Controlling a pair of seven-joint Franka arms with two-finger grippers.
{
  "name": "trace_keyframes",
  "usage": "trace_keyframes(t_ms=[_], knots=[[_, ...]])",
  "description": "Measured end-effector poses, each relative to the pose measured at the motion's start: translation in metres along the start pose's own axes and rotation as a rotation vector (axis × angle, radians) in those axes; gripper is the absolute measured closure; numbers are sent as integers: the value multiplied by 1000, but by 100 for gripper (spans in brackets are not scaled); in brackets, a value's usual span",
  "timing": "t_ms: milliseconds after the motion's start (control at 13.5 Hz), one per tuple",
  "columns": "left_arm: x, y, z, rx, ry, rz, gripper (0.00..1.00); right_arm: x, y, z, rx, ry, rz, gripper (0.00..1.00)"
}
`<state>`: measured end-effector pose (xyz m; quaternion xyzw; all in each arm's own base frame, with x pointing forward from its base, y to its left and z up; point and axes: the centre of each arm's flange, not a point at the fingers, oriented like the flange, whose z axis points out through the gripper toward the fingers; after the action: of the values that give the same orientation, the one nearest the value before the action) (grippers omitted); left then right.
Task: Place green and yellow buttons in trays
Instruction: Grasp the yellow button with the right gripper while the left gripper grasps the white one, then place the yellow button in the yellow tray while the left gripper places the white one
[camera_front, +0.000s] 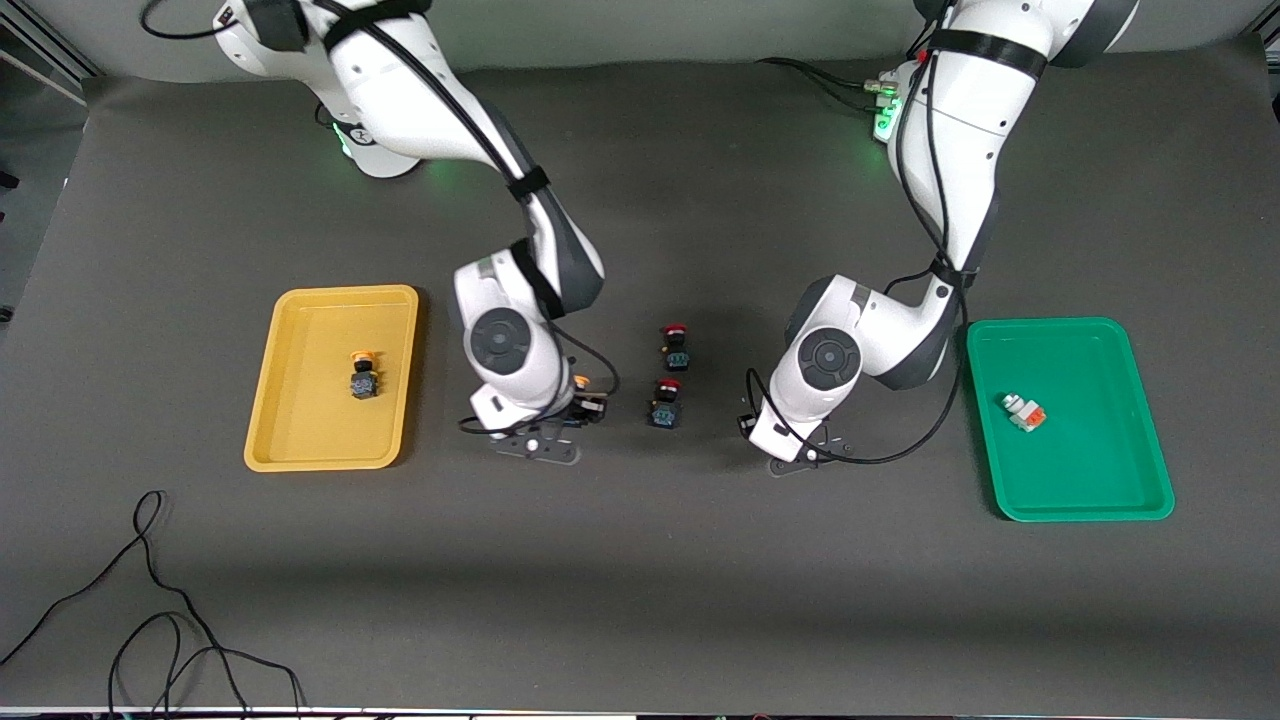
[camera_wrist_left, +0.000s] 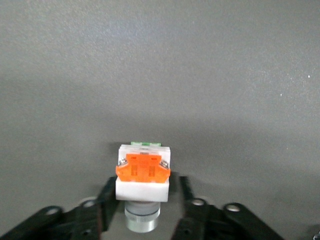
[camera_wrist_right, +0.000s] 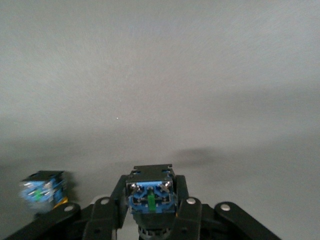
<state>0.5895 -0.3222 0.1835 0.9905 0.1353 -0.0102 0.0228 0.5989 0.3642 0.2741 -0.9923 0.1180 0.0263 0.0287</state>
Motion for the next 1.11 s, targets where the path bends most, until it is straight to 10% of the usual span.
trace_keyframes(t_ms=[520,1115], knots=[[10,1,-26,-6,22,-1,58,46,150,-186,23,-103,10,59],[11,-70,-250,97,-56,135,58,89,324,-181,2,-130,-208,59]])
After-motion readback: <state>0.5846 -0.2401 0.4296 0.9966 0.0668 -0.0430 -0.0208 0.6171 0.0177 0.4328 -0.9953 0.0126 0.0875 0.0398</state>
